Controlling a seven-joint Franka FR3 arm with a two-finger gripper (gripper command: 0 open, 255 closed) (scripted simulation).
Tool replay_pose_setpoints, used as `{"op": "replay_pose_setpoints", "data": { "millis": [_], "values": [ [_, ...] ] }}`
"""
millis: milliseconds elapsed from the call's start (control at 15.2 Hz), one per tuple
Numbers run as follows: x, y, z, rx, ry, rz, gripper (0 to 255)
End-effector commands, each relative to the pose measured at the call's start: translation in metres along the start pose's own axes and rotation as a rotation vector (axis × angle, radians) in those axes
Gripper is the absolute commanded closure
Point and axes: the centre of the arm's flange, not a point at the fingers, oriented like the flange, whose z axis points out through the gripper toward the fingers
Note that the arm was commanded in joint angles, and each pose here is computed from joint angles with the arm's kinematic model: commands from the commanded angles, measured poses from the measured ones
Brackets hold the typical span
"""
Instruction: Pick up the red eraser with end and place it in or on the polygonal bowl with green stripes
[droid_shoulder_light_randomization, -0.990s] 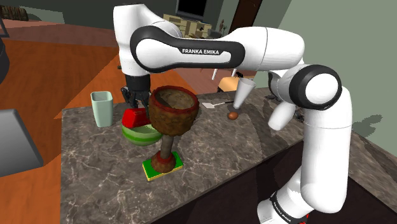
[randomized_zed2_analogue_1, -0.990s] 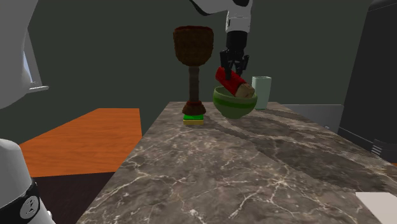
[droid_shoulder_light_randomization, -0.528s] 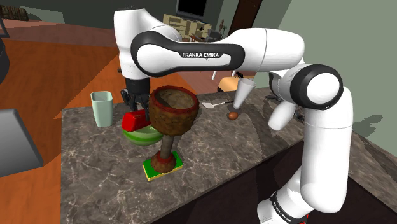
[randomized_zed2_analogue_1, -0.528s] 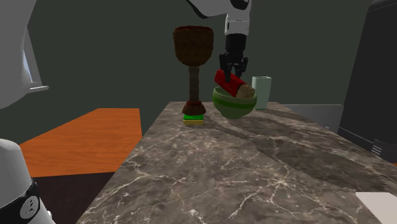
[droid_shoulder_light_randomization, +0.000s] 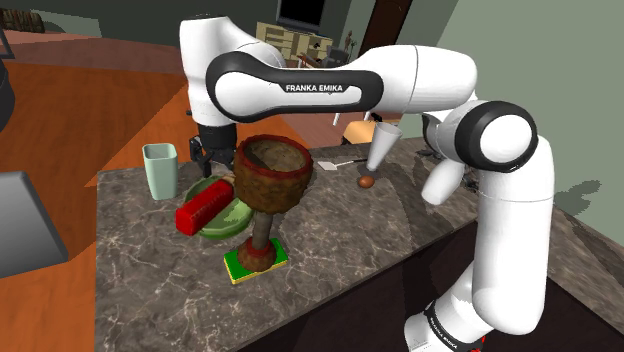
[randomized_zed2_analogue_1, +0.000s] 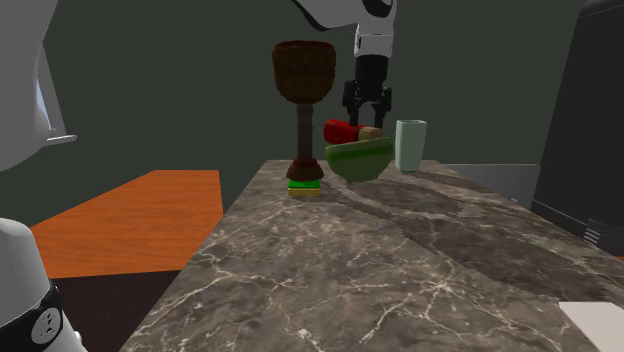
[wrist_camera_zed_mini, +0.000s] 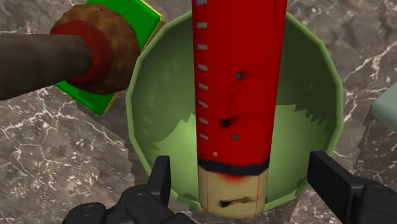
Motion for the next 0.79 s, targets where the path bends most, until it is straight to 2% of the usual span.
{"op": "replay_pose_setpoints", "data": {
  "millis": [0, 198, 726],
  "values": [
    [0.0, 0.0, -0.014, 0.0, 0.0, 0.0, 0],
    [0.0, 0.0, -0.05, 0.0, 0.0, 0.0, 0],
    [0.0, 0.0, -0.05, 0.0, 0.0, 0.0, 0]
  ]
}}
